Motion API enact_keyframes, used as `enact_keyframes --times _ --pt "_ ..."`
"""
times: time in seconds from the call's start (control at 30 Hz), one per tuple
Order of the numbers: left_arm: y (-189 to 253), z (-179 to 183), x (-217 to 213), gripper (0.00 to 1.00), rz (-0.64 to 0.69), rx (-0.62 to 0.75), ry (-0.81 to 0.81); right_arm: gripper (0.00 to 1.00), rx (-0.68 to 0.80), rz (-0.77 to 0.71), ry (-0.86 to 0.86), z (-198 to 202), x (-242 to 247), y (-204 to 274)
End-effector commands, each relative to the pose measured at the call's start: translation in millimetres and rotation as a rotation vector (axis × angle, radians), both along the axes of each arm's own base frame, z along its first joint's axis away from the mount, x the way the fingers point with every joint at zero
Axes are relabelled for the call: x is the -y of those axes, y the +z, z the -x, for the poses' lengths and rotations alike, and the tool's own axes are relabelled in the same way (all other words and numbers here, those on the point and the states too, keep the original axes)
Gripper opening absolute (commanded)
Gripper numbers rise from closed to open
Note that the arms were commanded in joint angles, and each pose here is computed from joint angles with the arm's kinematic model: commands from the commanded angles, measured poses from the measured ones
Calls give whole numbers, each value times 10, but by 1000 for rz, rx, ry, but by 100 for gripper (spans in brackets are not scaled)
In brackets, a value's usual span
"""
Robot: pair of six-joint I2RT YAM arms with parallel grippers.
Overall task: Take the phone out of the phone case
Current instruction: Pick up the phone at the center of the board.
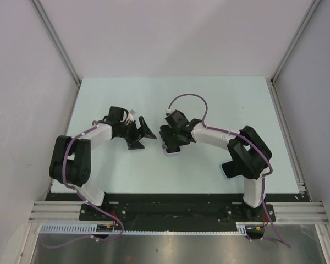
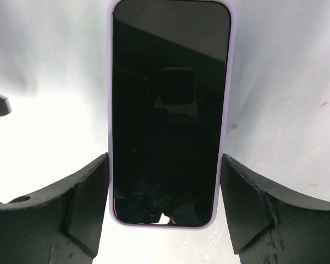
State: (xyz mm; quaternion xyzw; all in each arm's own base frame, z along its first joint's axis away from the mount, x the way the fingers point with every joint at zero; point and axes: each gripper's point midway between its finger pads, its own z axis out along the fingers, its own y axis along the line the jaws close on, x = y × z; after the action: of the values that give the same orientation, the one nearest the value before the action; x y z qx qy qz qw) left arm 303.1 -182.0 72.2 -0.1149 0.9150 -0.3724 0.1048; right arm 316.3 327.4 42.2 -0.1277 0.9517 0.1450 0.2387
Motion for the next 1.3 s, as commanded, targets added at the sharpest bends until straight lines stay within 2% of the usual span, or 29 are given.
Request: enact_keyframes --times 0.0,0.2,0.4,0.53,0.73,0.9,0.97,1.0,1.03,1.1,1.13,1.17,1.2,1.23,1.27 --pt "227 -104 234 98 146 45 -12 28 15 -203 58 175 -345 424" --pt "-1 -27 349 93 231 -77 15 28 -12 -281 54 234 -480 444" --pt "-287 40 327 89 177 -161 71 28 -18 -324 57 283 -574 475" --pt "-325 18 350 84 190 -166 109 28 -23 -350 68 308 -642 502" --pt "-431 -3 467 74 96 -187 68 28 -44 -367 86 400 -734 480" --pt "-473 17 552 60 86 -197 70 29 -44 -365 85 402 -728 478" --pt "-458 0 547 58 89 -187 77 29 -40 -366 86 410 -734 499" --pt "-457 -4 547 49 90 -185 81 29 -41 -362 88 418 -732 482" --pt "-412 -24 565 48 101 -165 75 29 -40 -361 91 431 -734 490" --pt "-370 -41 575 34 110 -152 74 29 -41 -359 98 444 -735 481" --pt "-341 -57 582 33 115 -143 72 29 -45 -359 101 459 -729 471" --pt "-300 -87 598 25 122 -133 69 29 -46 -361 104 478 -734 473" --pt "-271 -86 611 7 132 -134 63 29 -47 -356 111 493 -729 458" --pt "-235 -83 634 0 146 -138 58 30 -48 -360 111 498 -721 472" --pt "-178 -91 649 0 163 -136 56 41 -44 -368 117 506 -714 515"
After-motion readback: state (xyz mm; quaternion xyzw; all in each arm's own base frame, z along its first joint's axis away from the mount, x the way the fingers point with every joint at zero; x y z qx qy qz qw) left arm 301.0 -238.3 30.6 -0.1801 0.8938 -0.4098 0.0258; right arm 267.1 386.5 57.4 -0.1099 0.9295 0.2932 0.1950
